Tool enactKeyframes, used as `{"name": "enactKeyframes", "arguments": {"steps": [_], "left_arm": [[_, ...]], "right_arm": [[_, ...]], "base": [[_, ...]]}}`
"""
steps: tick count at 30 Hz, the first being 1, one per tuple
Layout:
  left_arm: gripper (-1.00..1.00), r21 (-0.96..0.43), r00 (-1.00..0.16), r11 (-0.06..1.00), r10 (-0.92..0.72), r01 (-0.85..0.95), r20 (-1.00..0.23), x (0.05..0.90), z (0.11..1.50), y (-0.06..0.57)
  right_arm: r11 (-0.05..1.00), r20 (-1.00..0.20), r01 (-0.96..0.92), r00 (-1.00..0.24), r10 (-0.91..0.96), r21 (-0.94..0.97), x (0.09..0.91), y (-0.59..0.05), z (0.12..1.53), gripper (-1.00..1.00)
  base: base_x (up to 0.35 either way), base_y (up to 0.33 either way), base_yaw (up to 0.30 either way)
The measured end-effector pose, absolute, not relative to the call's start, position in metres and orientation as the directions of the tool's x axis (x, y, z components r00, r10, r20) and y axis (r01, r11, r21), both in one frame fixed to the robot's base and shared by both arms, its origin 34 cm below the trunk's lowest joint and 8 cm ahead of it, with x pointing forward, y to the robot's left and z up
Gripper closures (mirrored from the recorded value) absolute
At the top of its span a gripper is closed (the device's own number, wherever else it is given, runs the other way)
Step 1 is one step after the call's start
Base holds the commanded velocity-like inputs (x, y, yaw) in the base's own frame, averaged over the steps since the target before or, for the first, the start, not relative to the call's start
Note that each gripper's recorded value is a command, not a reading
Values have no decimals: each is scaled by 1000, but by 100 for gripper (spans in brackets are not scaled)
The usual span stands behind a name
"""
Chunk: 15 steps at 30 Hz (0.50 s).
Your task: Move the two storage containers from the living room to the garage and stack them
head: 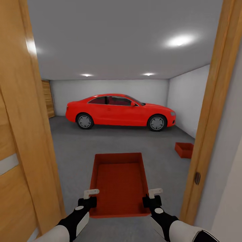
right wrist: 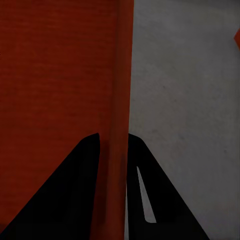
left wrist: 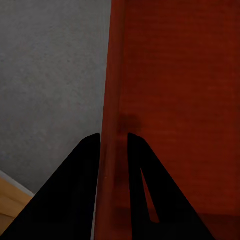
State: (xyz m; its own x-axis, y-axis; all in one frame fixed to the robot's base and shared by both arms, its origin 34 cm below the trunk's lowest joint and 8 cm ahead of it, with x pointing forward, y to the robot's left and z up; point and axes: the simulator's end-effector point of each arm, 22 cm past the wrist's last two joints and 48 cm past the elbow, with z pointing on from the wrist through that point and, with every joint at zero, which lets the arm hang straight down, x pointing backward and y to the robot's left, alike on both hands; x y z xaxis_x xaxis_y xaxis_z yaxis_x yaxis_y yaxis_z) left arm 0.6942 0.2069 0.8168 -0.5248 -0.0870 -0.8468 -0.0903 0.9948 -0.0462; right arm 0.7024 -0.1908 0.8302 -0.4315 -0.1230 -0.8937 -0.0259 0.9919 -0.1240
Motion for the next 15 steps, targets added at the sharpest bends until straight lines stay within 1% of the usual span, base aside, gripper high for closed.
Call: {"name": "enactKeyframes", "arguments": {"steps": [4,15], "left_arm": [[100,-49,-525,995,-90,-92,-846,693,816,207],[100,-50,-524,994,-92,-93,-847,693,816,207]], "right_arm": [[992,-893,-28,-432,-126,-126,702,-191,830,100],[991,-893,-29,-431,-128,-128,702,-191,830,100]], "base": [[255,0,0],[318,0,0]]}}
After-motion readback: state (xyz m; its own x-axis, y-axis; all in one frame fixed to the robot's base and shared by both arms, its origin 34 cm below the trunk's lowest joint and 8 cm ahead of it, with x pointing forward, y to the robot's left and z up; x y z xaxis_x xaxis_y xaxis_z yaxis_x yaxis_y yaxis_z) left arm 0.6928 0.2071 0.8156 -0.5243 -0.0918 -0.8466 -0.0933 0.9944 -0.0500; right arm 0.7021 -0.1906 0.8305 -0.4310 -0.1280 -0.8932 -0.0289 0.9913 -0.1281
